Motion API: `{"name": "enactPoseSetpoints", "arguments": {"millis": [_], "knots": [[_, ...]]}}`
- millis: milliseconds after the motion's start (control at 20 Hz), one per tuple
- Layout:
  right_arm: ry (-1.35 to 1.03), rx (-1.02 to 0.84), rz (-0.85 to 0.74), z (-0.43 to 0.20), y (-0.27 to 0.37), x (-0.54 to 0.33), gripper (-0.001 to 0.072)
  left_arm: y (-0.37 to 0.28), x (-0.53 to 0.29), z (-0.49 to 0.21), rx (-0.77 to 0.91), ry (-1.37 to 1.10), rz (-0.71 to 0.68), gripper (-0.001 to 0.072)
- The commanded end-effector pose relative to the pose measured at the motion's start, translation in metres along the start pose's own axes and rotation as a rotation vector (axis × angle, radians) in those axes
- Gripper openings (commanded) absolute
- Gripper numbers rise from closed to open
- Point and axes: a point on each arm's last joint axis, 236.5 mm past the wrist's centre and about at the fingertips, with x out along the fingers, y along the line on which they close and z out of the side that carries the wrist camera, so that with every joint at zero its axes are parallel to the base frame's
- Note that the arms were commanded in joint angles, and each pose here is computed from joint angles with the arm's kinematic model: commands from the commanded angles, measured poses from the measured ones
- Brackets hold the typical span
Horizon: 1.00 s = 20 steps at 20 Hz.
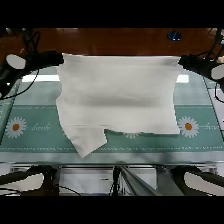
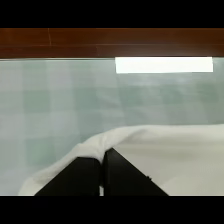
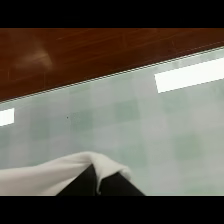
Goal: Fold the shirts.
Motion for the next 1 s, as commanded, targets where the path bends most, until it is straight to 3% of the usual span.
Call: {"name": "enactPoseSetpoints", "arguments": {"millis": [0, 400, 550, 650, 800, 950], "knots": [[-0.014, 0.0, -0.02, -0.007, -0.009, 0.021, 0.0024, 0.0, 0.036, -0.023, 0.007, 0.016, 0.019, 0.0023], [0.078, 0.01, -0.052, -0.054, -0.027, 0.059, 0.0025, 0.014, 0.075, -0.066, -0.007, 0.08, 0.051, 0.0023], [0.025, -0.038, -0.036, -0.016, -0.018, 0.037, 0.0024, 0.011, 0.053, -0.035, 0.023, 0.039, 0.042, 0.0022], [0.123, -0.097, -0.025, -0.018, -0.013, 0.016, 0.0024, 0.004, 0.034, -0.054, 0.049, 0.164, -0.008, 0.0022], [0.399, -0.107, -0.022, -0.078, -0.019, -0.003, 0.0024, -0.003, 0.014, -0.132, -0.088, 0.485, -0.086, 0.0022], [0.549, -0.112, -0.017, -0.121, -0.026, 0.001, 0.0025, 0.004, 0.02, -0.169, -0.136, 0.571, -0.078, 0.0022]]}}
